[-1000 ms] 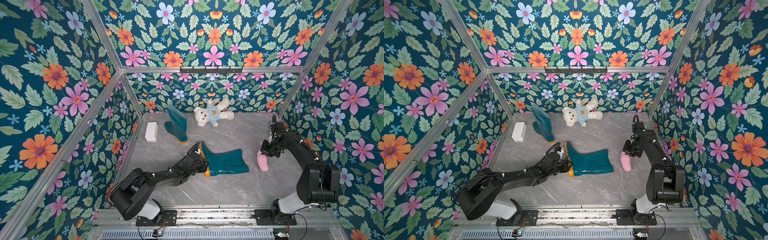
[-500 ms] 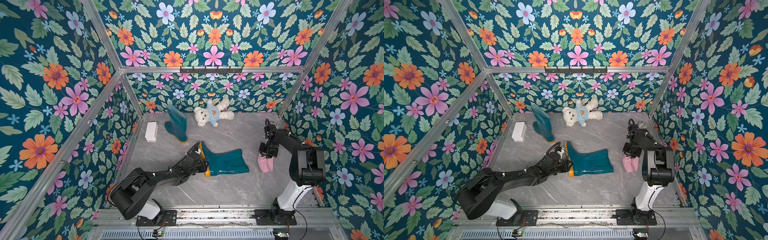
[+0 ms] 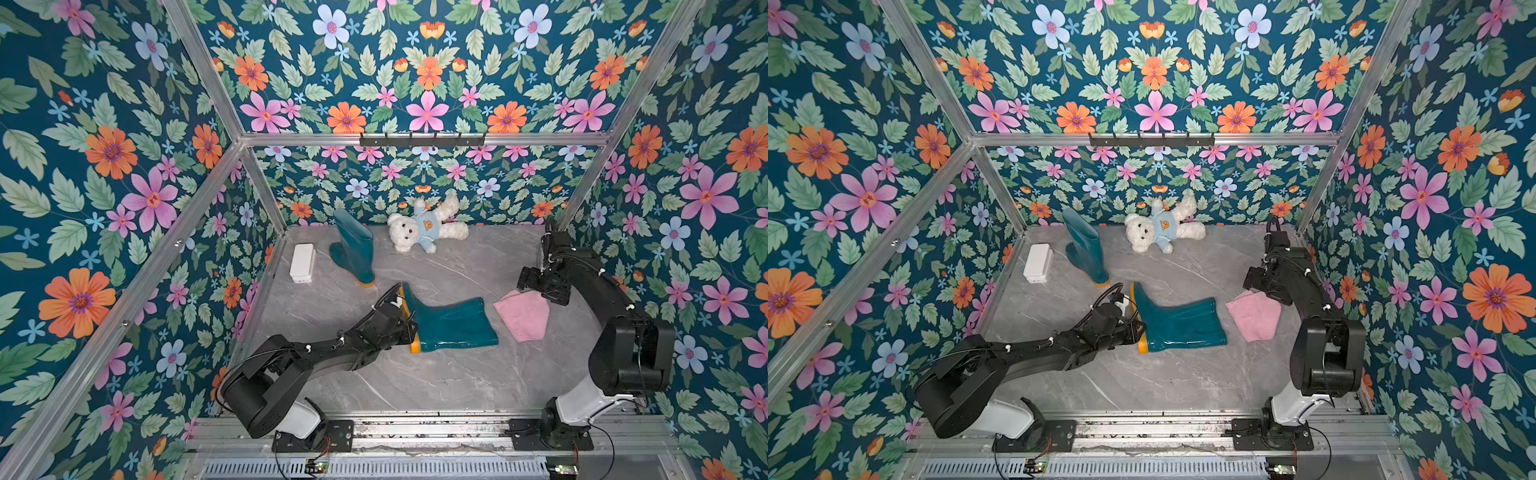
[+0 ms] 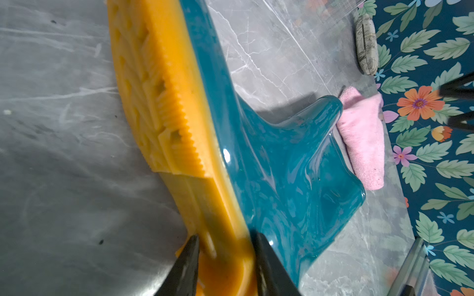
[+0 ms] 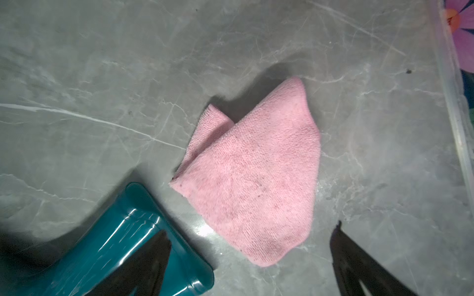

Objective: Wipe the rubber boots with a cloth
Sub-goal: Adjust the rubber boot at the center of the board.

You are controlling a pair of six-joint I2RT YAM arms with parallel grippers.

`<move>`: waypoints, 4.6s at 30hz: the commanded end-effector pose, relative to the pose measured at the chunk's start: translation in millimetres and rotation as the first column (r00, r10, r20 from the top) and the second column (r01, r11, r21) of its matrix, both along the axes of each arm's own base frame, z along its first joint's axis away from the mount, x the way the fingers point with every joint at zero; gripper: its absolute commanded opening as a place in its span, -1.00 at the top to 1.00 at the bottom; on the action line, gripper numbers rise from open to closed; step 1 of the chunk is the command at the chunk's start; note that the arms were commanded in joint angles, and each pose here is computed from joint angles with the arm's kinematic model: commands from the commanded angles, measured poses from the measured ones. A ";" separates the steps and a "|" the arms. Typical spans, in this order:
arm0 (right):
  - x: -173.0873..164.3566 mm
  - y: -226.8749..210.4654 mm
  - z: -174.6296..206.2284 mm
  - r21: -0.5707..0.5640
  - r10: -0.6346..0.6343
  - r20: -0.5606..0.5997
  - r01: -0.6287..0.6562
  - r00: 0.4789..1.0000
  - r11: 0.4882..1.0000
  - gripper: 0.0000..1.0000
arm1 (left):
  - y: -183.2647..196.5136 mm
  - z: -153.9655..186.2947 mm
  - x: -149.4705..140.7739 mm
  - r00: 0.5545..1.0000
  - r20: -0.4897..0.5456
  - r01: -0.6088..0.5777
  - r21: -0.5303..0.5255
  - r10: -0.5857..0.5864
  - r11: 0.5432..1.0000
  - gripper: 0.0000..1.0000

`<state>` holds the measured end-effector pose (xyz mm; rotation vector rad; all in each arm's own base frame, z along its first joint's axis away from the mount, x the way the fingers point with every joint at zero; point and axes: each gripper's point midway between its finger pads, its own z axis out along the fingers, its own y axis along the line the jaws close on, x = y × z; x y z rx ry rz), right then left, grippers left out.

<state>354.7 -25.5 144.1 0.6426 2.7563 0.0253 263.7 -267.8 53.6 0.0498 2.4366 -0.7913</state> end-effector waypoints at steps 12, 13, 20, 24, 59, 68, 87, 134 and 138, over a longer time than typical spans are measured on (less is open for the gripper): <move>-22.6 14.0 66.7 0.044 0.018 0.157 -0.026 0.987 0.999 -0.95 | 54.6 -35.8 -29.4 0.989 -0.142 -0.007 0.298 0.051 0.955 0.14; -24.9 16.1 66.3 0.050 0.022 0.160 -0.031 0.987 0.998 -0.95 | 57.7 -31.6 -28.8 0.989 -0.134 -0.012 0.311 0.056 0.950 0.11; -38.7 24.3 54.9 0.094 0.026 0.177 -0.044 0.984 0.995 -0.95 | 77.7 16.1 -18.7 0.994 -0.043 -0.071 0.413 0.097 0.908 -0.06; -41.8 28.3 49.3 0.114 0.031 0.185 -0.052 0.982 0.992 -0.95 | 77.6 45.2 -14.0 0.996 0.019 -0.084 0.495 0.086 0.865 -0.13; -55.0 3.9 65.3 0.407 -0.195 0.304 0.058 0.932 0.912 -0.96 | -194.9 11.0 -85.9 0.654 -0.091 0.437 0.856 -0.751 0.277 -0.20; -59.6 -11.3 78.8 0.469 -0.289 0.353 0.100 0.890 0.878 -0.96 | -212.0 -7.6 -101.4 0.588 -0.150 0.511 0.831 -0.795 0.221 -0.19; -59.8 -16.0 79.0 0.482 -0.312 0.379 0.102 0.871 0.870 -0.94 | -193.7 -33.6 -68.0 0.639 -0.188 0.419 0.898 -0.746 0.133 -0.01; -59.6 -19.3 83.2 0.477 -0.320 0.391 0.107 0.863 0.872 -0.91 | -181.9 198.8 91.9 0.743 0.512 -0.146 0.753 -0.431 0.642 1.00; -58.4 -20.0 81.0 0.479 -0.322 0.388 0.110 0.864 0.871 -0.91 | -184.0 216.2 94.7 0.723 0.558 -0.166 0.712 -0.407 0.682 1.00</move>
